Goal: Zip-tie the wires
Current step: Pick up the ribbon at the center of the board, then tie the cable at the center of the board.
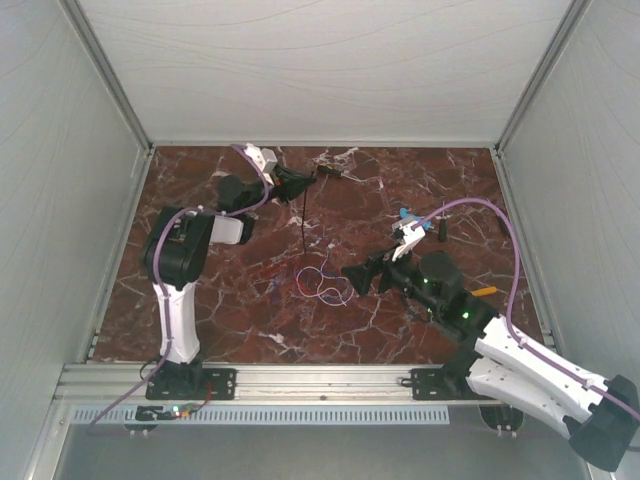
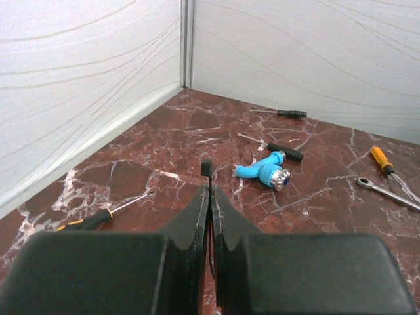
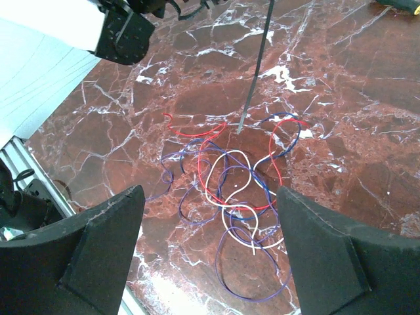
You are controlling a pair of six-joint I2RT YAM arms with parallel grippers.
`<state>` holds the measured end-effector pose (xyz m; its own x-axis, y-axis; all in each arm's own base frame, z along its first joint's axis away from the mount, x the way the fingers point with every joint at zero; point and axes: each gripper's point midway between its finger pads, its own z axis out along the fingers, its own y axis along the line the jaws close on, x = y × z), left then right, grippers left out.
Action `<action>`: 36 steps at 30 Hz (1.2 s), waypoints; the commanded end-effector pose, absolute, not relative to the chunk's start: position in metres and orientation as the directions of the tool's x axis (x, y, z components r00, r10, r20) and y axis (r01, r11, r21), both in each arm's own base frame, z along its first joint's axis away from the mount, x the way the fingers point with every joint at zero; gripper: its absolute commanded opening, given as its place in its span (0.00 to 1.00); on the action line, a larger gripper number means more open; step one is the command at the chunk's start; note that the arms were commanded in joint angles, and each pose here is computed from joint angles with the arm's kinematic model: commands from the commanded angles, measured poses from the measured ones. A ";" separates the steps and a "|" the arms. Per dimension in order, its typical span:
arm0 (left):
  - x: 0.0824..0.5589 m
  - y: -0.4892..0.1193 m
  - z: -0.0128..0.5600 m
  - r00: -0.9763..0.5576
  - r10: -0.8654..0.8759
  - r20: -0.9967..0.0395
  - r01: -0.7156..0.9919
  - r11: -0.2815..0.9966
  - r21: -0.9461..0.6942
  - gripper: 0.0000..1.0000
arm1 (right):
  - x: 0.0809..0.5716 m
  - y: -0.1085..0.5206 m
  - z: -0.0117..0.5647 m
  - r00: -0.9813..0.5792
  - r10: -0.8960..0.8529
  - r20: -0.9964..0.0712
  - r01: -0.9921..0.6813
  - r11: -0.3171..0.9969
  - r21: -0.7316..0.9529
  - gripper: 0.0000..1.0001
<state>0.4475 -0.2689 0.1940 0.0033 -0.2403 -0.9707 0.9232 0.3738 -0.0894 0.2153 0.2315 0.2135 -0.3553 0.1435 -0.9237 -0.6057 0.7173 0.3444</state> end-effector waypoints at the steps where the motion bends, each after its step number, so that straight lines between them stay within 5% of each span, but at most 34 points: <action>1: 0.452 -0.265 0.204 0.115 -0.282 -0.953 0.920 0.393 -0.005 0.00 | 0.213 0.234 0.228 -0.325 0.180 -0.928 -0.634 0.687 0.355 0.79; 17: 0.429 -0.265 0.163 0.074 -0.264 -0.962 0.906 0.420 -0.045 0.00 | 0.201 0.241 0.234 -0.363 0.216 -0.907 -0.662 0.625 0.414 0.78; 36: 0.474 -0.254 0.168 0.067 -0.294 -0.953 0.889 0.452 -0.077 0.00 | 0.197 0.237 0.236 -0.361 0.198 -0.911 -0.665 0.631 0.400 0.78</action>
<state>0.4704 -0.2543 0.1461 -0.0596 -0.2674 -0.9617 0.8724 0.4542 -0.1804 0.1971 0.2393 0.2224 -0.3926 0.1759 -0.9028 -0.6529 0.6380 0.4082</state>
